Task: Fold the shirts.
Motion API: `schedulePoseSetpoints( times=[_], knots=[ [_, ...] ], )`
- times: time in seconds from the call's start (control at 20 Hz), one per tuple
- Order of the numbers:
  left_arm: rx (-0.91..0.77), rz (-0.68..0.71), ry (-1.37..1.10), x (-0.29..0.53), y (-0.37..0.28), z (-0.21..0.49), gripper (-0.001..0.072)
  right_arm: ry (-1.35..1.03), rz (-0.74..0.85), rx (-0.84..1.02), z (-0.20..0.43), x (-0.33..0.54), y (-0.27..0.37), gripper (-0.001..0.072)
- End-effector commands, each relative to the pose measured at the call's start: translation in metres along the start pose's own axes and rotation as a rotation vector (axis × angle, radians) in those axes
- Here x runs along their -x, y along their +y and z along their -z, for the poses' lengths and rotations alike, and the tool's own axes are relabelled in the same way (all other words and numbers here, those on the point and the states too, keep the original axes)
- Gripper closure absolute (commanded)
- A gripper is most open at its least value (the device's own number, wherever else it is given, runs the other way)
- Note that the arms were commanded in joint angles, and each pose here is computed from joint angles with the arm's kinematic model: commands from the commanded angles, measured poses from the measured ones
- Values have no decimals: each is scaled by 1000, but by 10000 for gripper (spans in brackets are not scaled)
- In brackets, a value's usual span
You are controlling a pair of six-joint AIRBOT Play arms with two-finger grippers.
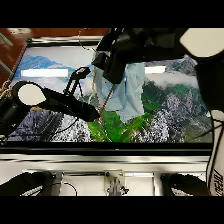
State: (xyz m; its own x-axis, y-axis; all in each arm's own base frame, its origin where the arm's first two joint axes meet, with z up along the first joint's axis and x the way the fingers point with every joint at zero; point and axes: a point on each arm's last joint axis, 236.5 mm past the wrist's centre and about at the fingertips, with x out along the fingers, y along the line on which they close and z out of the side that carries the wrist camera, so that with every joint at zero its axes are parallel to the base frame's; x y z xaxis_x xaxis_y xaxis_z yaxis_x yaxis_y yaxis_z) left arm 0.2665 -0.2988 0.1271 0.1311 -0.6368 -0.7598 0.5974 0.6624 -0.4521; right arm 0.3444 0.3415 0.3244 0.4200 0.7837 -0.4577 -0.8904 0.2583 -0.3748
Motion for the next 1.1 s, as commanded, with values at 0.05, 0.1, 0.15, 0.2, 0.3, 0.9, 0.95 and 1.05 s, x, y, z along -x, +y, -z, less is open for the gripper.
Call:
schedulePoseSetpoints(
  times=[0.05, 0.1, 0.15, 0.2, 0.3, 0.9, 0.95, 1.05],
  knots=[
    [-3, 0, 4, 0, 0, 1, 650, -3, 69, 42, 9, -31, -24, 277],
    [-3, 0, 4, 0, 0, 1, 650, -4, 98, 49, 9, -32, -31, 277],
    [-3, 0, 4, 0, 0, 1, 650, -4, 124, 55, 10, -34, -38, 277],
    [-3, 0, 4, 0, 0, 1, 650, 0, 136, 59, 12, -36, -41, 276],
    [-3, 0, 4, 0, 0, 1, 650, 25, 135, 58, 20, -42, -43, 283],
    [-55, -38, 3, 2, 11, 0, 603, 77, 157, 45, 40, -58, -53, 643],
    [-50, -52, -2, 4, 17, -1, 429, 76, 189, 38, 38, -53, -59, 643],
    [-29, -85, -11, 18, 31, -3, 82, 101, 292, 28, 39, -36, -80, 643]
  ],
)
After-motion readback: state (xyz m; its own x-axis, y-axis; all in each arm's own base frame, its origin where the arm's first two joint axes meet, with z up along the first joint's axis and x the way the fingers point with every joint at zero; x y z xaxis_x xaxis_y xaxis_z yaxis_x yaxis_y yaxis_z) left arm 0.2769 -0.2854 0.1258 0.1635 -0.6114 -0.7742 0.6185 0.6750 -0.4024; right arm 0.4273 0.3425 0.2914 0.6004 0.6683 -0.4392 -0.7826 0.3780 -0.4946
